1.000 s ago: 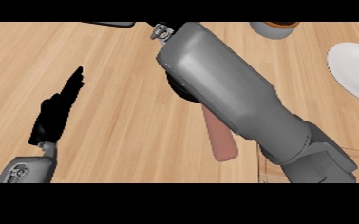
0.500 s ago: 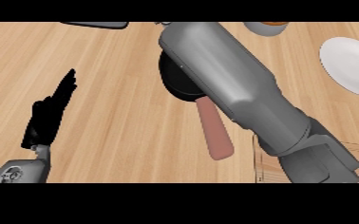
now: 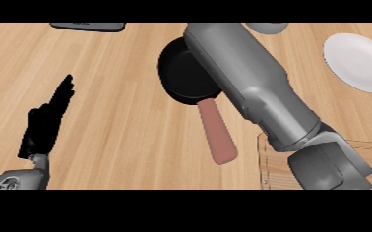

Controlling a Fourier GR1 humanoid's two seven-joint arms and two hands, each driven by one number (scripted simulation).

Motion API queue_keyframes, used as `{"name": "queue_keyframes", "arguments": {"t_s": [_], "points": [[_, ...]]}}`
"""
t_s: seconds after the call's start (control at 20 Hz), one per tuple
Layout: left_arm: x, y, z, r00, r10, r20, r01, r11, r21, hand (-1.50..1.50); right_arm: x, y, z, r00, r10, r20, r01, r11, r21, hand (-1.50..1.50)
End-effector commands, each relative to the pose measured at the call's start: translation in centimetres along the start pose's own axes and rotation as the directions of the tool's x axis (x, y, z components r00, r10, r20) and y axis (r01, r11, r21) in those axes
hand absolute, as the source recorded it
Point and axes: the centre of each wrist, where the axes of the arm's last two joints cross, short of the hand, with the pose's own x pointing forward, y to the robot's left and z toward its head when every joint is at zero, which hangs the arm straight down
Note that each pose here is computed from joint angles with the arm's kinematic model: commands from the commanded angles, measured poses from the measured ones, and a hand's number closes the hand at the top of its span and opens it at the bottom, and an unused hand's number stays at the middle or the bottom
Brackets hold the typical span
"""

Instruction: Pick the cupcake from the cutting board and place it in the pot

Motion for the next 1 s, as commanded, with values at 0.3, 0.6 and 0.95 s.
{"name": "queue_keyframes", "arguments": {"t_s": [0.3, 0.6, 0.95], "points": [[0.0, 0.9, 0.2, 1.000, 0.001, 0.004, -0.001, 1.000, 0.015, 0.00, -3.7, 5.9, -1.1, 0.967, -0.134, -0.217, 0.150, 0.987, 0.059, -1.50], [0.8, 0.0, 0.2, 1.000, 0.016, 0.015, -0.016, 1.000, -0.003, 0.00, -5.5, 7.4, -1.9, 0.937, -0.265, -0.227, 0.286, 0.956, 0.068, -1.50], [0.3, 0.4, 0.0, 1.000, -0.001, 0.018, 0.001, 1.000, 0.012, 0.00, -4.1, 5.1, -2.6, 0.882, -0.459, -0.111, 0.448, 0.887, -0.110, -1.50]]}}
